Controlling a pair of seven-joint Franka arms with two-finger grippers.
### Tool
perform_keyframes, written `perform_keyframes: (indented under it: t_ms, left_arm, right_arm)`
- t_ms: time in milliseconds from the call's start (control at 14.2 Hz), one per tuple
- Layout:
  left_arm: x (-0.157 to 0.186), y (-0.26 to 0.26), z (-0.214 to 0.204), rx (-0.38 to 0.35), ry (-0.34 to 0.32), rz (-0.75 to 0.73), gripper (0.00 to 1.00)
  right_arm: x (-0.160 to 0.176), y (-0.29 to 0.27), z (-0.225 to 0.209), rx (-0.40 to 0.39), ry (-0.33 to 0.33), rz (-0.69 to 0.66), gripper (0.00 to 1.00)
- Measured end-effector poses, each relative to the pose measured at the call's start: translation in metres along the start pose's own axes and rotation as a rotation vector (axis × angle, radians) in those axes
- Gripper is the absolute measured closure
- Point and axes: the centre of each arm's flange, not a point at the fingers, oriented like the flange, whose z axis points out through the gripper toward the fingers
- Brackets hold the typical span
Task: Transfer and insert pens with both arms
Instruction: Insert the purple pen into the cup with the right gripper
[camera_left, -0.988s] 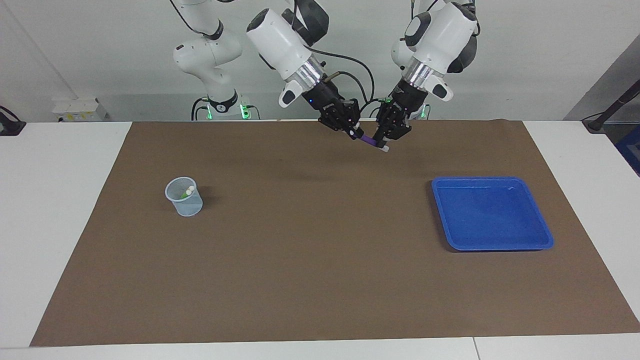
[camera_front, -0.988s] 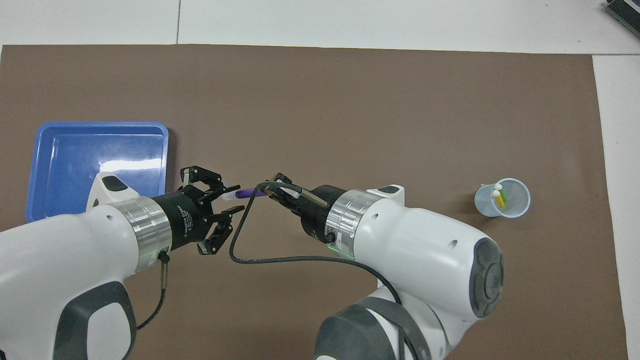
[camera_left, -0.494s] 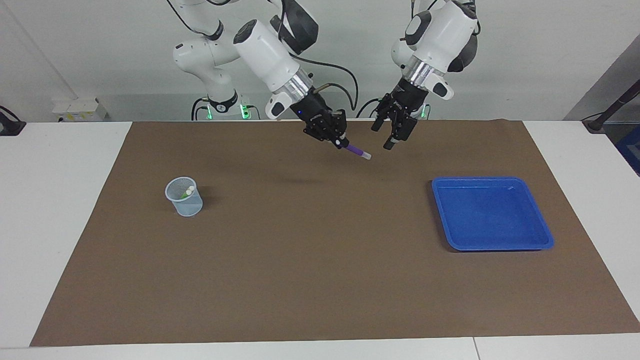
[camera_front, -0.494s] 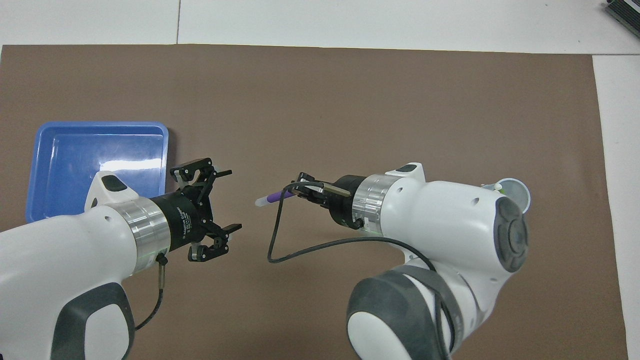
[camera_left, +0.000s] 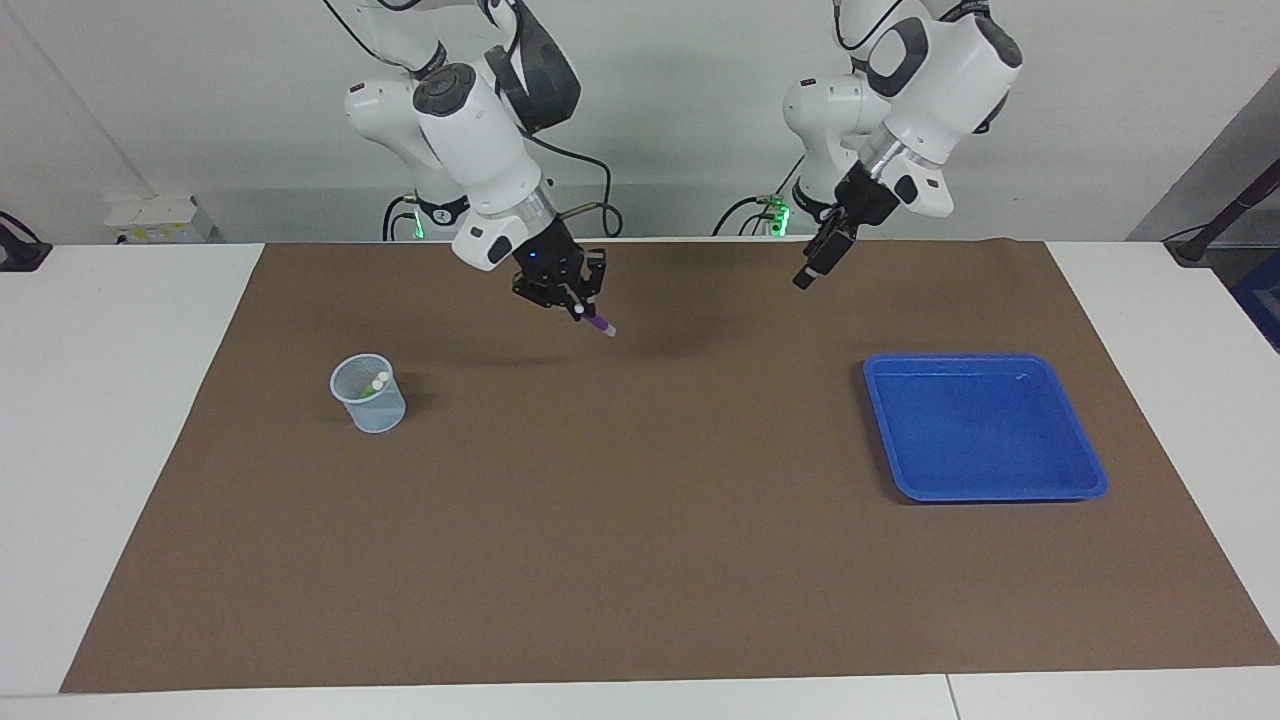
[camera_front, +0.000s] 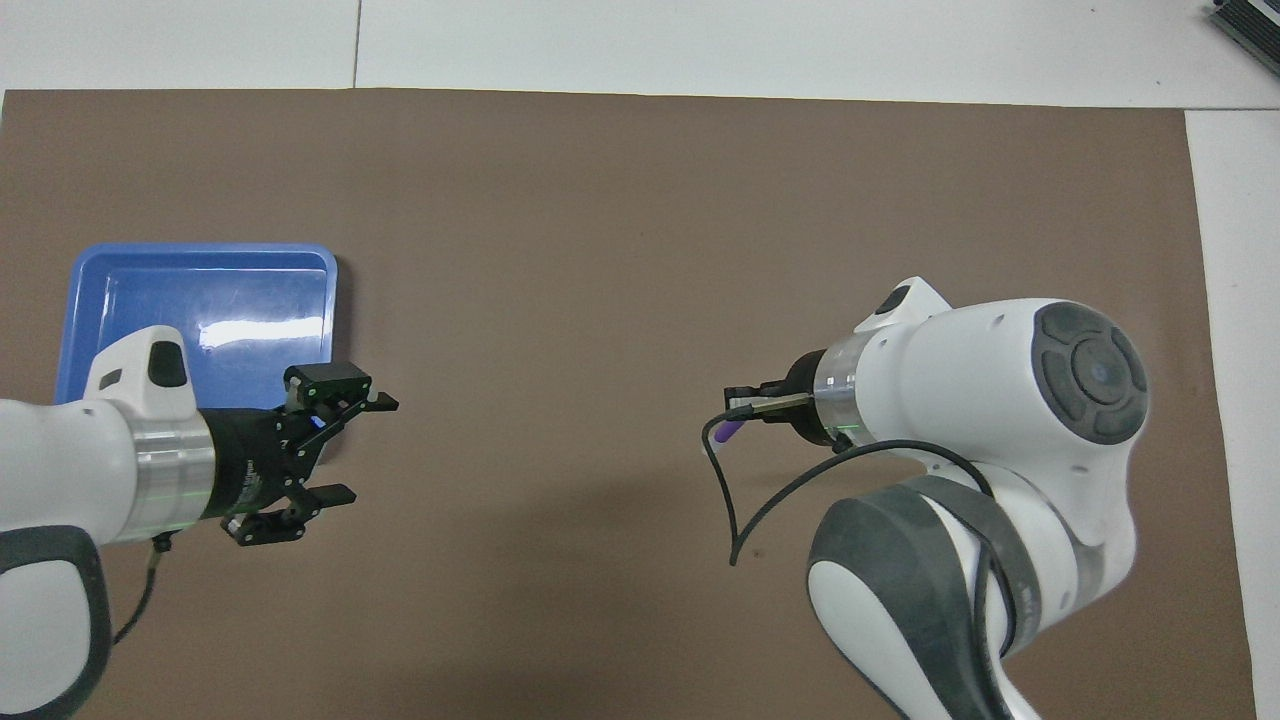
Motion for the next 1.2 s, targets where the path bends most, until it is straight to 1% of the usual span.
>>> perform_keyframes:
  t_ms: [212,353,494,564,635,776,917,1058,1199]
  left_arm:
    - [0.045,-0.039,-0.025,0.046,-0.024,0.213,0.00]
    - [0.067,-0.064,-0.036,0.128,-0.014,0.355,0.00]
    - [0.081,-0.081,-0.043,0.209,-0.003,0.499,0.00]
    - [0.086,-0.087,-0.046,0.244,0.003,0.572,0.00]
    - [0.092,-0.092,-0.050,0.276,0.011,0.643,0.00]
    - [0.101,-0.099,-0.060,0.338,0.030,0.768,0.00]
    - [0.104,-0.097,-0.072,0.382,0.060,0.834,0.00]
    - [0.105,-0.091,-0.081,0.398,0.088,0.859,0.00]
    - [0.106,-0.084,-0.086,0.397,0.100,0.871,0.00]
  right_arm:
    - [0.001,0.058,-0.020,-0.116,-0.068,-0.191,0.81]
    - [0.003,0.098,-0.043,-0.207,-0.111,-0.342,0.81]
    - [0.006,0.134,-0.062,-0.307,-0.155,-0.494,0.81]
    - [0.007,0.150,-0.067,-0.362,-0.177,-0.558,0.81]
    - [0.008,0.166,-0.071,-0.397,-0.194,-0.606,0.81]
    - [0.009,0.195,-0.075,-0.415,-0.193,-0.658,0.81]
    - [0.010,0.214,-0.067,-0.420,-0.171,-0.673,0.81]
    - [0.011,0.217,-0.048,-0.422,-0.150,-0.685,0.81]
    - [0.011,0.219,-0.029,-0.415,-0.150,-0.662,0.81]
